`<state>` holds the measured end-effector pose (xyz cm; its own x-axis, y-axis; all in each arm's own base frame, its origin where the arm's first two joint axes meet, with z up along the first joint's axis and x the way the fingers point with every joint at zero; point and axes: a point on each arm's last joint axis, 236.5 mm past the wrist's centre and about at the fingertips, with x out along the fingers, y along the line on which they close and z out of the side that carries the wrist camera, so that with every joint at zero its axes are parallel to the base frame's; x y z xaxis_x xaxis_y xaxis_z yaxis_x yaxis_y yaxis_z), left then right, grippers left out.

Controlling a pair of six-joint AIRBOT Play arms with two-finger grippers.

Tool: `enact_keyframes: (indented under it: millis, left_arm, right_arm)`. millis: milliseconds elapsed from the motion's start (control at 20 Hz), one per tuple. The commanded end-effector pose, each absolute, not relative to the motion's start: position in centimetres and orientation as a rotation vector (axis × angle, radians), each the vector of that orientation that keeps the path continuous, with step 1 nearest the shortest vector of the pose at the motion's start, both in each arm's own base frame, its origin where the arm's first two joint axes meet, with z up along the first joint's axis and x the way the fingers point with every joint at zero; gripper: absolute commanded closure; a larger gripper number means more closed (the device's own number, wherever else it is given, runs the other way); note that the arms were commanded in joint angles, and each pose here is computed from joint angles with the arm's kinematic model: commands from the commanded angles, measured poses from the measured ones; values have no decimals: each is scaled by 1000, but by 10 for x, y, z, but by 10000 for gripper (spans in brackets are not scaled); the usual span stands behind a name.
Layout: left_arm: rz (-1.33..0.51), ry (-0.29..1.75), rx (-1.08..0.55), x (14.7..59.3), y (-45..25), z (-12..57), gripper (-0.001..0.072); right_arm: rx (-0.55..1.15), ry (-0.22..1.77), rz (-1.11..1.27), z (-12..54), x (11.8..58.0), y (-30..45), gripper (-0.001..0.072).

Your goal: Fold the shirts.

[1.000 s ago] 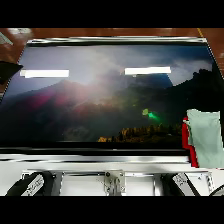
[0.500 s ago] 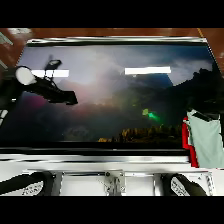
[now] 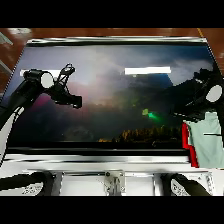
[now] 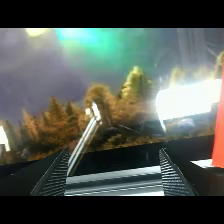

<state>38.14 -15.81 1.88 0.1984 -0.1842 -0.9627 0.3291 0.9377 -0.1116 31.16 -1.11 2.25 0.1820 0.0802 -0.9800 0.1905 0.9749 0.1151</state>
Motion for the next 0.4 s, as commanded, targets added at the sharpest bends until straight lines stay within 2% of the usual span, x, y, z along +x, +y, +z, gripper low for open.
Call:
enact_keyframes:
  millis: [0, 350]
  left_arm:
    - [-355, 1308, 133, 386, -158, 18, 43]
    - [-340, 1306, 156, 388, -152, 18, 43]
  right_arm:
    - [223, 1394, -80, 21, 311, -10, 36]
    - [223, 1394, -80, 21, 311, -10, 36]
